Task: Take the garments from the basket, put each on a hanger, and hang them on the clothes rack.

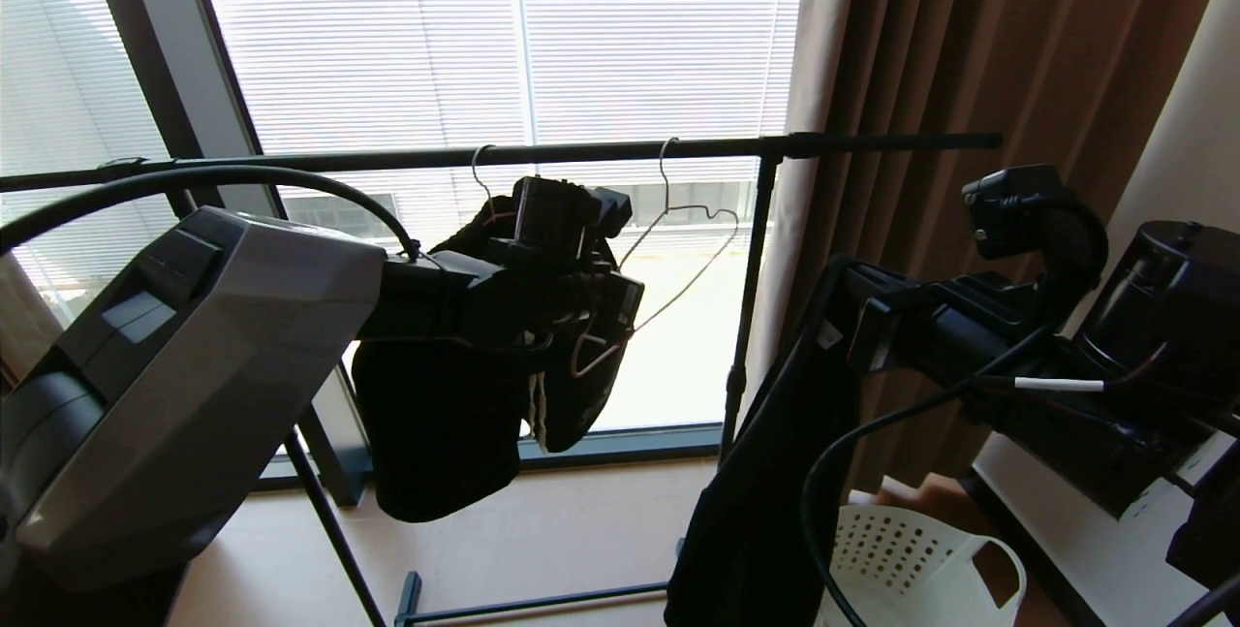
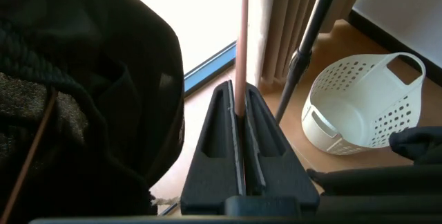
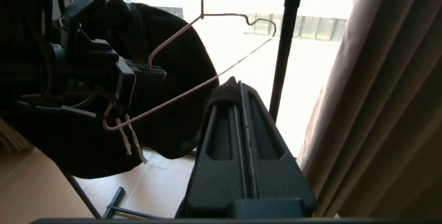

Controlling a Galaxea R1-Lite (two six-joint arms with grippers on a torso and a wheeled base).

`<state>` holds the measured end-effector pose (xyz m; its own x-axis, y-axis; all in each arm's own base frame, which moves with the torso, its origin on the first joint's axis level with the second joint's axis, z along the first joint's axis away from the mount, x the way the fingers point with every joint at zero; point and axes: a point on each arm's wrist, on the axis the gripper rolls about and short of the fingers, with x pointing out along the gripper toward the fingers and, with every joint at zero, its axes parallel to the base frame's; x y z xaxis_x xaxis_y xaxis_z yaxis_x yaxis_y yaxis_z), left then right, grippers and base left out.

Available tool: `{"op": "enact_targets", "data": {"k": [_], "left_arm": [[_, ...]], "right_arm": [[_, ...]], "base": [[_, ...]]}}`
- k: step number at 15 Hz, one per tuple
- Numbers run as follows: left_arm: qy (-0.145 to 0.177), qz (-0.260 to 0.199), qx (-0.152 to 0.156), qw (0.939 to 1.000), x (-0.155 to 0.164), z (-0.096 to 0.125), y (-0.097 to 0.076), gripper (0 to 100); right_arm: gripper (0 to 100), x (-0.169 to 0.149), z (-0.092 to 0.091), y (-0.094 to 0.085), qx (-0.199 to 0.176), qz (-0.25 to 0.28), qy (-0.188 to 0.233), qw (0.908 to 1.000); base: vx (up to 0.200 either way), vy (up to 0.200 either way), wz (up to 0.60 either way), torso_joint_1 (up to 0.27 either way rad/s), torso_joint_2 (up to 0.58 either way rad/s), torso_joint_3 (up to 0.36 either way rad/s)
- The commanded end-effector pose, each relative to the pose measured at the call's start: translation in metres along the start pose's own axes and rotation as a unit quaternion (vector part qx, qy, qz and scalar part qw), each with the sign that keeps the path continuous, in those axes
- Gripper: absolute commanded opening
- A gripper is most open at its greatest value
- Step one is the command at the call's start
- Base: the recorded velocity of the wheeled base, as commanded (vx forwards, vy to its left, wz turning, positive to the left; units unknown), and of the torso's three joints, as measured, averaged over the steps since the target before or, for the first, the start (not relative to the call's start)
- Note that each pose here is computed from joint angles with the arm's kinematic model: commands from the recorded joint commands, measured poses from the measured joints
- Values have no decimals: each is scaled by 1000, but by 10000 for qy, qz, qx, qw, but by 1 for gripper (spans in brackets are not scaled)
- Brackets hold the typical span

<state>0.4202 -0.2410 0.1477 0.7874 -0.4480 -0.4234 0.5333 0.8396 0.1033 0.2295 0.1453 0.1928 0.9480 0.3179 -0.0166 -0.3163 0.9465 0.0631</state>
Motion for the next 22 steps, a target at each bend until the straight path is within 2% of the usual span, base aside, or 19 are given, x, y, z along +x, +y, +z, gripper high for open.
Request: {"op": "enact_targets", "data": {"k": [1,8,12,13,14,19,20,22], "left_arm": [[-73,40,-16,10000,-2,4,3,0],[-437,97,-9,9990,-33,32,6,0],[-400,81,30,9992,-63,35,5,0],[-355,71,118,9993,-72,34,4,0],[-315,78,225,9992,-84,32,4,0],[-382,97,260,9989,-155,29,3,0],[-372,59,278,9989,-185,20,0,0],[-150,-124,349,9992,-224,-10,-9,0]], "right_arm": [[0,1,-2,0,-12,-3,43,10000],[0,2,-1,1,-6,-1,20,10000],[0,2,-1,1,-6,-1,20,10000],[0,2,-2,1,-8,-2,28,10000],[0,2,-2,0,-12,-3,43,10000],[0,2,-3,0,-36,-12,72,10000],[0,2,-3,0,-197,-26,71,9998],[0,1,-4,-1,-517,-63,93,9986]], "base": [[0,0,0,0,0,0],[0,0,0,0,0,0],[0,0,0,0,0,0],[0,0,0,0,0,0],[0,0,0,0,0,0],[0,0,0,0,0,0],[0,0,0,0,0,0],[0,0,0,0,0,0]]}}
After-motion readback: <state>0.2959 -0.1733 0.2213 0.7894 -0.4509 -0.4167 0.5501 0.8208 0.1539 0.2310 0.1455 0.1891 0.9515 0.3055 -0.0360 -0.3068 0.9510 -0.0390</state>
